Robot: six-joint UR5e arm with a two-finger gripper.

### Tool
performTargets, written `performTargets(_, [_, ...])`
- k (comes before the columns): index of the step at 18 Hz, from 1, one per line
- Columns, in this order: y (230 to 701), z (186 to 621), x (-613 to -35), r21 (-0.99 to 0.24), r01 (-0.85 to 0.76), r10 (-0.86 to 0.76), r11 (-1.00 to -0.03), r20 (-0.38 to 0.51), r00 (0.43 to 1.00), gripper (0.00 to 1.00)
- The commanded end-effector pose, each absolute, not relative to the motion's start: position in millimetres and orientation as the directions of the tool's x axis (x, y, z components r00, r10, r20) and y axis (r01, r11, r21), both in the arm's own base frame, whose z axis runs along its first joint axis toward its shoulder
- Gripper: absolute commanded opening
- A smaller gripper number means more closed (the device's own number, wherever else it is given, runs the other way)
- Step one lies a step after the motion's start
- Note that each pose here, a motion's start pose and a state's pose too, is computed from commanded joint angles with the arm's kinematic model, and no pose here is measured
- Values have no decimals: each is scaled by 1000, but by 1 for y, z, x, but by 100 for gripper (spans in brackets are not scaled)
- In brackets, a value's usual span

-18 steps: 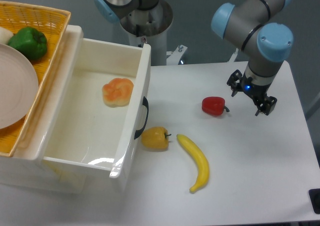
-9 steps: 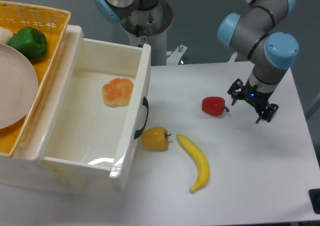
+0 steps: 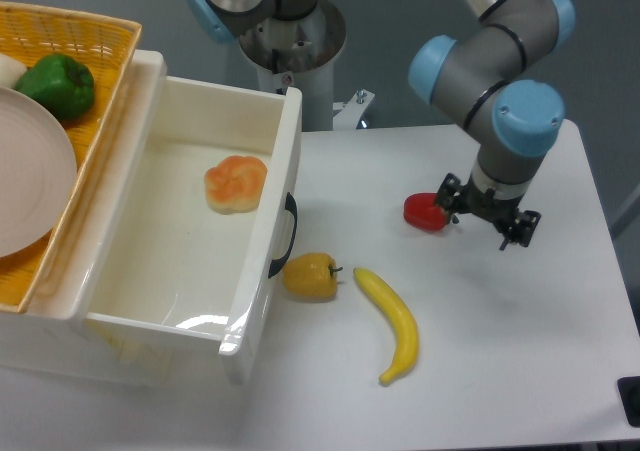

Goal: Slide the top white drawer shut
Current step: 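Move the gripper from beside the red pepper toward the open drawer's front panel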

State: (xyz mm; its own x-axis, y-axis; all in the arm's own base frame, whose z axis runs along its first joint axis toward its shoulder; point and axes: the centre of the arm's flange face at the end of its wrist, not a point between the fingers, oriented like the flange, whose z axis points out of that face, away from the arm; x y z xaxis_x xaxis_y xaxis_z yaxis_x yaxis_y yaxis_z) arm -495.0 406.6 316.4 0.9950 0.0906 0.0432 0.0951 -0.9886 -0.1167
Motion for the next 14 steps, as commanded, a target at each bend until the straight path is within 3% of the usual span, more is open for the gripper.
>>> performTargets(4, [428, 321, -477, -210, 255, 223, -944, 165, 961, 62])
performTargets(11, [437, 350, -444, -216, 286, 232, -934, 245, 942, 39])
performTargets(14, [434, 362, -435, -229, 297, 228, -927, 284, 931, 23])
